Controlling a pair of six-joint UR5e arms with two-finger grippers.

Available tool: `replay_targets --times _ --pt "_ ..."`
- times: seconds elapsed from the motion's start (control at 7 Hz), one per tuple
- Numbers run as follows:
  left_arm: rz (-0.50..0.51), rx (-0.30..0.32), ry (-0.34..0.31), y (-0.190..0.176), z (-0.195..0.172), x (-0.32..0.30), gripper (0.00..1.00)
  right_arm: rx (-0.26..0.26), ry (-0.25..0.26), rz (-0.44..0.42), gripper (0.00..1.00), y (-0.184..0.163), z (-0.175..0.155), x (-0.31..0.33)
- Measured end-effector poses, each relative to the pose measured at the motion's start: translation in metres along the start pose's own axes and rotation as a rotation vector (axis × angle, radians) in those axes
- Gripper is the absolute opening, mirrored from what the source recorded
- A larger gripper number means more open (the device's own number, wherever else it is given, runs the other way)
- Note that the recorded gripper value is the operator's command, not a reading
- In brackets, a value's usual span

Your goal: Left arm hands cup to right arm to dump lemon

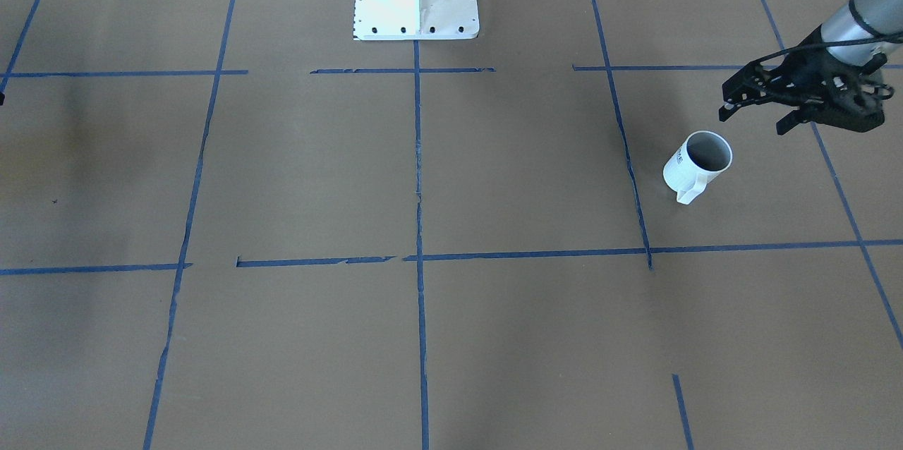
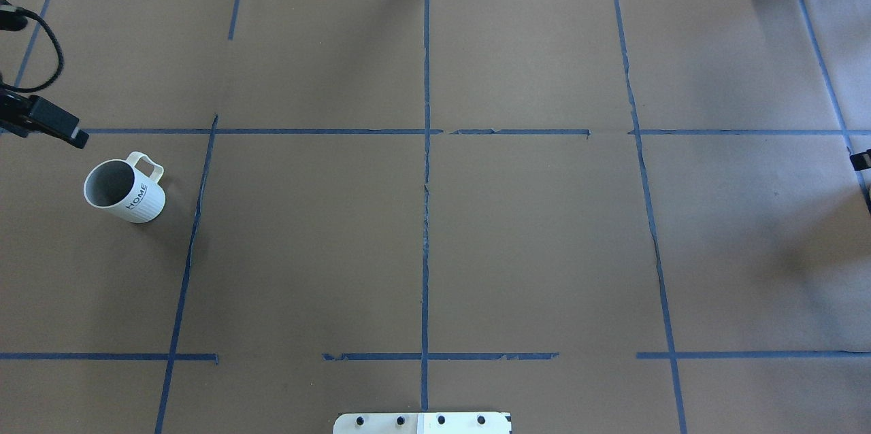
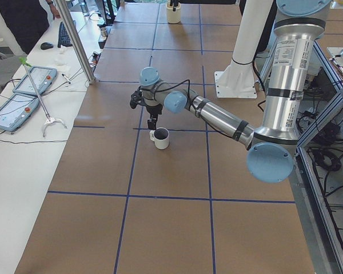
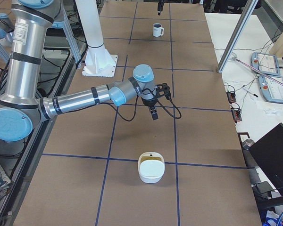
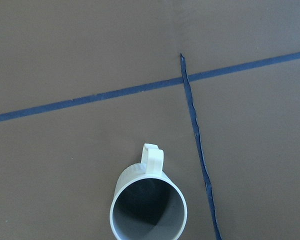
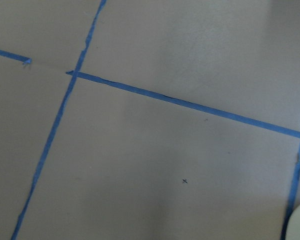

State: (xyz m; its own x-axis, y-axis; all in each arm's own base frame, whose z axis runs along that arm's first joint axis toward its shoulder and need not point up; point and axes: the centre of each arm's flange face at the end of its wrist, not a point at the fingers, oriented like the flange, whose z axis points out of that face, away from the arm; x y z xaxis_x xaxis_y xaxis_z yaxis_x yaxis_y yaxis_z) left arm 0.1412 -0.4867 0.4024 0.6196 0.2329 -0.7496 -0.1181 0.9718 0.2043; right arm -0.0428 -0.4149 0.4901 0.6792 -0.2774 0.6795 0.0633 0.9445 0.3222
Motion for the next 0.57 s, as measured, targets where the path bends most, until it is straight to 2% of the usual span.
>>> replay_targets --times 0.29,0.57 --pt "0.082 0.025 -0.058 -0.002 -0.045 -0.061 1.00 -0.070 0.027 -0.025 1.00 0.015 -0.024 0.051" --pt "0.084 0.008 -0.097 0.002 -0.059 -0.164 1.00 -0.147 0.033 -0.036 1.00 0.035 -0.041 0.089"
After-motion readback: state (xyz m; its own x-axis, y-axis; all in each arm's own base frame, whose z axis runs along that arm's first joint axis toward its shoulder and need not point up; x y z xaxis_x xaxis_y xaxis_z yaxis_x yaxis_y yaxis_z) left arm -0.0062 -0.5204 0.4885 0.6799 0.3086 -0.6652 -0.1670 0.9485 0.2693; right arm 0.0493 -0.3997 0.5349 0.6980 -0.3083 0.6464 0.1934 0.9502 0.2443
